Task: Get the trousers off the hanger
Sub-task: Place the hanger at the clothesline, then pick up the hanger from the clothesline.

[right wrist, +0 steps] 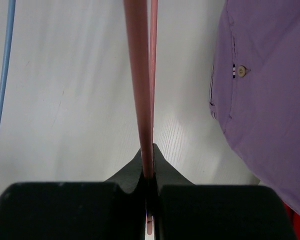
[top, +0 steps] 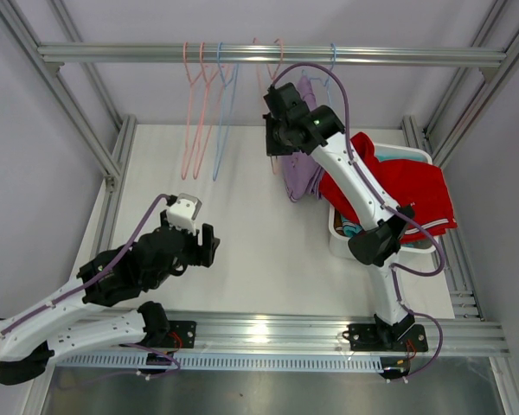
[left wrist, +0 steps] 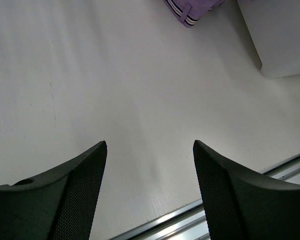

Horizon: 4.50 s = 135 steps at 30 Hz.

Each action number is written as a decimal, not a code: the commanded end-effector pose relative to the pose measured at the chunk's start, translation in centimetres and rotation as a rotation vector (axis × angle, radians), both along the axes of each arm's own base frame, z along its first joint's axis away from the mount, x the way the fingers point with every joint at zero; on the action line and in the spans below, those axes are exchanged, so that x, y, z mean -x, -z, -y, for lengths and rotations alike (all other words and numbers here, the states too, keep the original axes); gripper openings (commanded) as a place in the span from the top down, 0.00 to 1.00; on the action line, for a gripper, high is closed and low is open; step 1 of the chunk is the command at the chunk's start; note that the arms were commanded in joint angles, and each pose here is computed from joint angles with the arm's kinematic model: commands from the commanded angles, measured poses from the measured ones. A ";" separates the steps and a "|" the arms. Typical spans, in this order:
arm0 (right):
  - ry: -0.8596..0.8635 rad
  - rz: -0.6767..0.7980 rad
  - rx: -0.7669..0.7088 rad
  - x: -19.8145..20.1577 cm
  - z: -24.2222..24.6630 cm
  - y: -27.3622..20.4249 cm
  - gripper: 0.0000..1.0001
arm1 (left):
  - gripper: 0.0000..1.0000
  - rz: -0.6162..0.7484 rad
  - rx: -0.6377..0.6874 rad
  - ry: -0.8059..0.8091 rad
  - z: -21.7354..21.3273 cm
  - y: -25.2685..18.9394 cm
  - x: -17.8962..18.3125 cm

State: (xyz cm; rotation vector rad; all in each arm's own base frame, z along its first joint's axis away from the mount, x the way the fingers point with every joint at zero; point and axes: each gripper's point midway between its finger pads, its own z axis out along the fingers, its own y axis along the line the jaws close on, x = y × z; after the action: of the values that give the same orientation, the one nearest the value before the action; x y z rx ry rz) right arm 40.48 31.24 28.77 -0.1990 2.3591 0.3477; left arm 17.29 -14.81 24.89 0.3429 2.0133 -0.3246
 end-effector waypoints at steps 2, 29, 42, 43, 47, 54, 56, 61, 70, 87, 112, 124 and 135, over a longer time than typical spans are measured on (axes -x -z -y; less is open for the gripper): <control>-0.019 0.021 -0.009 -0.5 -0.2 -0.2 1.00 | 0.26 0.020 0.016 0.012 0.2 -0.5 -0.2; -0.030 -0.022 0.006 0.7 0.0 1.7 0.42 | 0.25 0.021 0.010 0.008 0.2 -0.3 -0.3; -0.036 0.047 0.021 7.4 1.0 0.0 0.06 | 0.25 0.037 0.015 -0.003 -0.2 -0.4 -0.4; -0.044 0.034 0.032 8.5 0.9 0.8 0.06 | 0.25 0.039 0.021 0.000 -0.2 -0.5 -0.3; -0.061 0.070 0.039 12.7 1.3 -0.2 0.05 | 0.25 0.052 0.024 0.019 -0.1 -0.7 -0.2; -0.078 0.113 -0.016 19.4 3.8 -2.3 0.04 | 0.25 0.045 0.059 0.042 0.4 -1.6 0.1; -0.049 0.175 -0.060 20.6 5.9 -4.7 0.04 | 0.25 0.055 0.114 0.075 0.9 -3.7 0.6; 0.016 0.315 -0.235 22.7 11.1 -10.6 0.05 | 0.25 0.057 0.272 0.295 4.7 -9.4 2.8; 0.114 0.485 -0.378 24.1 19.2 -14.4 0.05 | 0.16 0.140 0.408 0.466 14.0 -20.7 0.7; 0.046 0.485 -0.518 26.5 21.1 -11.2 0.05 | 0.14 0.001 0.497 0.393 30.0 -19.2 -13.1; 0.091 0.528 -0.456 26.0 22.8 -8.0 0.01 | 0.12 0.032 0.710 0.327 32.2 -18.4 -23.4; 0.111 0.514 -0.425 25.6 22.6 -6.6 0.01 | 0.60 0.062 0.867 0.427 33.4 -20.8 -23.3; 0.135 0.487 -0.414 25.6 22.8 -5.3 0.00 | 0.84 0.149 0.884 0.428 32.2 -23.3 -22.6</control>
State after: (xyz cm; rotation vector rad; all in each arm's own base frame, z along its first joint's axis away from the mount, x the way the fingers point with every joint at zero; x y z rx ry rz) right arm 14.54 9.04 34.18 0.0079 1.7750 0.6413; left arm 41.54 -48.72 40.21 0.1809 1.6970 -1.2977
